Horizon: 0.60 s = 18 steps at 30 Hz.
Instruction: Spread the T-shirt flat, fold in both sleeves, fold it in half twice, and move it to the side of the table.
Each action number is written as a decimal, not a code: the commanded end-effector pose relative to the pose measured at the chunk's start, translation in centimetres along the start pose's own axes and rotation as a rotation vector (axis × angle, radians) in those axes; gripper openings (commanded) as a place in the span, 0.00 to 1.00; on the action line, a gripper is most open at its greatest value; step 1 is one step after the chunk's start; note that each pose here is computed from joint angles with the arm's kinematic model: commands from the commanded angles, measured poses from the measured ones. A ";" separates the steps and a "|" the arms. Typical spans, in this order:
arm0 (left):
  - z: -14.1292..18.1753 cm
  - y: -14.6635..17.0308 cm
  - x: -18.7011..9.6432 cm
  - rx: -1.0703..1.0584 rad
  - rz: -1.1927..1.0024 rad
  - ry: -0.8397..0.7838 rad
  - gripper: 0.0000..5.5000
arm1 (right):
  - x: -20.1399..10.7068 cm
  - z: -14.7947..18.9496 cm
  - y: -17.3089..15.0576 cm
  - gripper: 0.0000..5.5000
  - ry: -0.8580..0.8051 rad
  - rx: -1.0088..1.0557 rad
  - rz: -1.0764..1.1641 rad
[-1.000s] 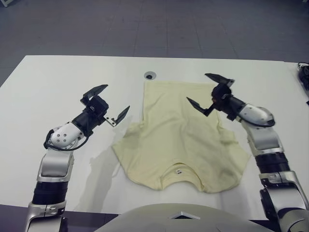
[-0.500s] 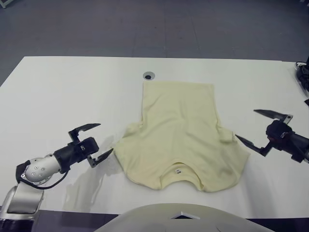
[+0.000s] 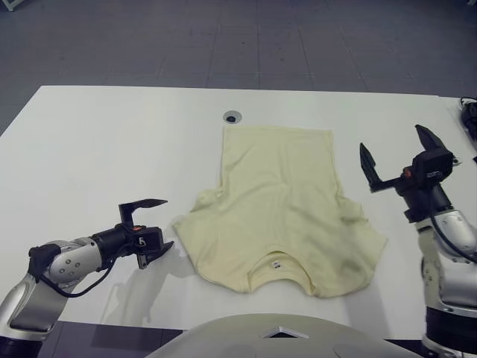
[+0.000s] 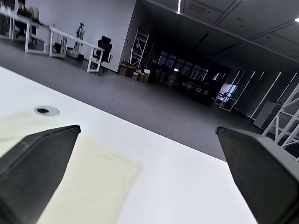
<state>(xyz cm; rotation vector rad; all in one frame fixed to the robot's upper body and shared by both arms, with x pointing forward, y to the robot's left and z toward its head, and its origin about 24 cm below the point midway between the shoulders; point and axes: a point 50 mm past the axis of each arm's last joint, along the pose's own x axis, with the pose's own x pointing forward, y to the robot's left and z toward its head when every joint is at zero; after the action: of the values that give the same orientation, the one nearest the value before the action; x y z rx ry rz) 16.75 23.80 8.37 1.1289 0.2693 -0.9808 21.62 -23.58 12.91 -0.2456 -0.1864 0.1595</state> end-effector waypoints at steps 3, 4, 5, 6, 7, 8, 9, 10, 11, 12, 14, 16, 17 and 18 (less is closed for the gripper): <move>-1.0 -1.5 2.0 0.039 -0.091 0.052 0.95 | 0.4 -0.6 1.3 0.98 -0.004 0.071 -0.027; -1.1 -1.5 2.0 0.045 -0.094 0.060 0.93 | 0.5 -0.5 1.4 0.98 -0.009 0.069 -0.019; -1.2 -1.6 1.9 0.047 -0.095 0.066 0.90 | 0.5 -0.5 1.5 0.98 -0.011 0.070 -0.015; -1.3 -1.7 1.9 0.048 -0.094 0.077 0.85 | 0.6 -0.5 1.4 0.98 -0.015 0.079 -0.020; -1.5 -1.7 1.9 0.052 -0.095 0.087 0.83 | 0.7 -0.5 1.3 0.98 -0.020 0.089 -0.023; -1.6 -1.8 1.9 0.055 -0.097 0.094 0.80 | 0.7 -0.5 1.3 0.98 -0.025 0.096 -0.025; -1.6 -1.8 1.9 0.058 -0.099 0.098 0.77 | 0.7 -0.4 1.4 0.98 -0.029 0.100 -0.022; -1.7 -1.8 1.9 0.061 -0.101 0.100 0.73 | 0.7 -0.4 1.4 0.98 -0.032 0.100 -0.018; -1.7 -1.7 1.8 0.065 -0.103 0.103 0.69 | 0.7 -0.4 1.5 0.98 -0.035 0.103 -0.014; -1.7 -1.7 1.8 0.067 -0.104 0.106 0.66 | 0.7 -0.3 1.5 0.98 -0.037 0.105 -0.012; -1.7 -1.7 1.6 0.072 -0.112 0.107 0.59 | 0.6 -0.3 1.6 0.98 -0.041 0.111 -0.012; -1.7 -1.7 1.6 0.075 -0.117 0.105 0.52 | 0.5 -0.3 1.6 0.98 -0.043 0.116 -0.012; -1.7 -1.7 1.5 0.075 -0.119 0.104 0.51 | 0.5 -0.3 1.6 0.98 -0.045 0.117 -0.010; -1.6 -1.7 1.5 0.076 -0.121 0.102 0.48 | 0.5 -0.2 1.7 0.98 -0.047 0.118 -0.005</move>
<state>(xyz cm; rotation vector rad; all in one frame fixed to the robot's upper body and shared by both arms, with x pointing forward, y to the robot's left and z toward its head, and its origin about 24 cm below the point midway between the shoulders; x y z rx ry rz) 17.77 23.26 7.14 1.2366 0.2496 -1.0006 22.03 -22.13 12.14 -0.1307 -0.2087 0.1587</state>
